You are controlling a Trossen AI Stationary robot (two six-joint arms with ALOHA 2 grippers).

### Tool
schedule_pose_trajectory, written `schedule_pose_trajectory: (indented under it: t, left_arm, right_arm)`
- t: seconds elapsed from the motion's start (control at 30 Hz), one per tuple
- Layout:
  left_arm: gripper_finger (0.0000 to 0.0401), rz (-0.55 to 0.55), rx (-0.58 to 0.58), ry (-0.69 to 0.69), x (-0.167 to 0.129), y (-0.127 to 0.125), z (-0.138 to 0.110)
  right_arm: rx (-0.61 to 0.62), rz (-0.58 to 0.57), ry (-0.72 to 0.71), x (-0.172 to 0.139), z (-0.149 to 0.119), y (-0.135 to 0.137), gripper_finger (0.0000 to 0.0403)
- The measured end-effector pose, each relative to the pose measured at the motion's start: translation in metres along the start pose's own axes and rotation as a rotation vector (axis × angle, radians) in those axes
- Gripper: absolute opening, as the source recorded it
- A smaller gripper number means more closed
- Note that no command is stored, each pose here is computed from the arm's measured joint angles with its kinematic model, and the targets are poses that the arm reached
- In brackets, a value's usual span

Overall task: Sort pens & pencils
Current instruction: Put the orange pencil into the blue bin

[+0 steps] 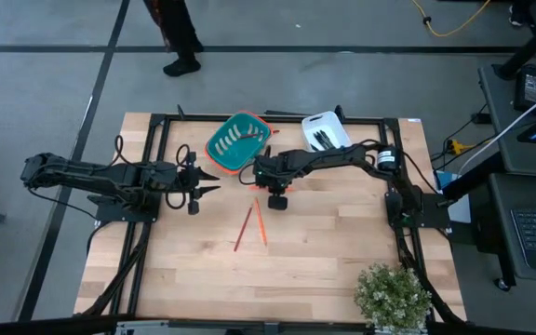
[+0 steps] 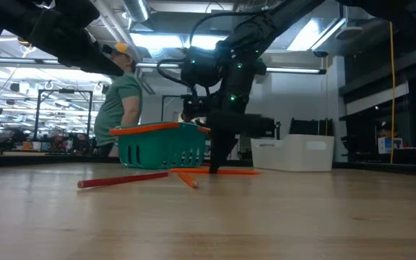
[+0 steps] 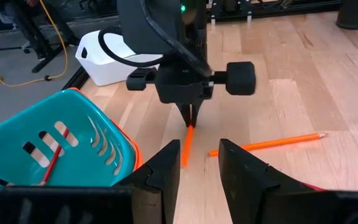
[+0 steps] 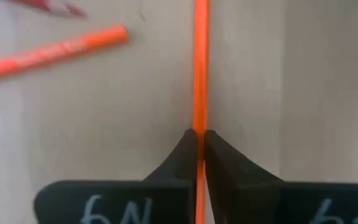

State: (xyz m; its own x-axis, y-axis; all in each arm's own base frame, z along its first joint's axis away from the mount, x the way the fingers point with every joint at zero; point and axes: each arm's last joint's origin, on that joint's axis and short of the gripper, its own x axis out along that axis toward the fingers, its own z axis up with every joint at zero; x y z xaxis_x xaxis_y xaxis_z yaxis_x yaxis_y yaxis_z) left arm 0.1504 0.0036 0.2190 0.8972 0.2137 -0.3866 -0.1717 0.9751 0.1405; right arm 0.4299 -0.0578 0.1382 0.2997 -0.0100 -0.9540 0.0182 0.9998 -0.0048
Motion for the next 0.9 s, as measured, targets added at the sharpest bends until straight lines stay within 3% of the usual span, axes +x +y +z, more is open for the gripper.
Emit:
schedule_pose_trajectory:
  t: [0.23, 0.67, 0.9]
  left_arm:
    - [0.0103, 0.0, 0.002, 0.008, 0.0, 0.0, -0.001]
    - [0.0103, -0.005, -0.037, 0.032, 0.0, 0.0, -0.003]
    - [0.0103, -0.07, -0.062, 0.032, 0.008, -0.004, -0.002]
  right_arm:
    - [-0.003, 0.012, -0.034, -0.007, 0.008, 0.0, 0.0002]
    - [0.005, 0.047, -0.05, -0.011, 0.012, 0.001, 0.0018]
    - [0.006, -0.035, -0.047, -0.031, 0.024, -0.005, 0.0024]
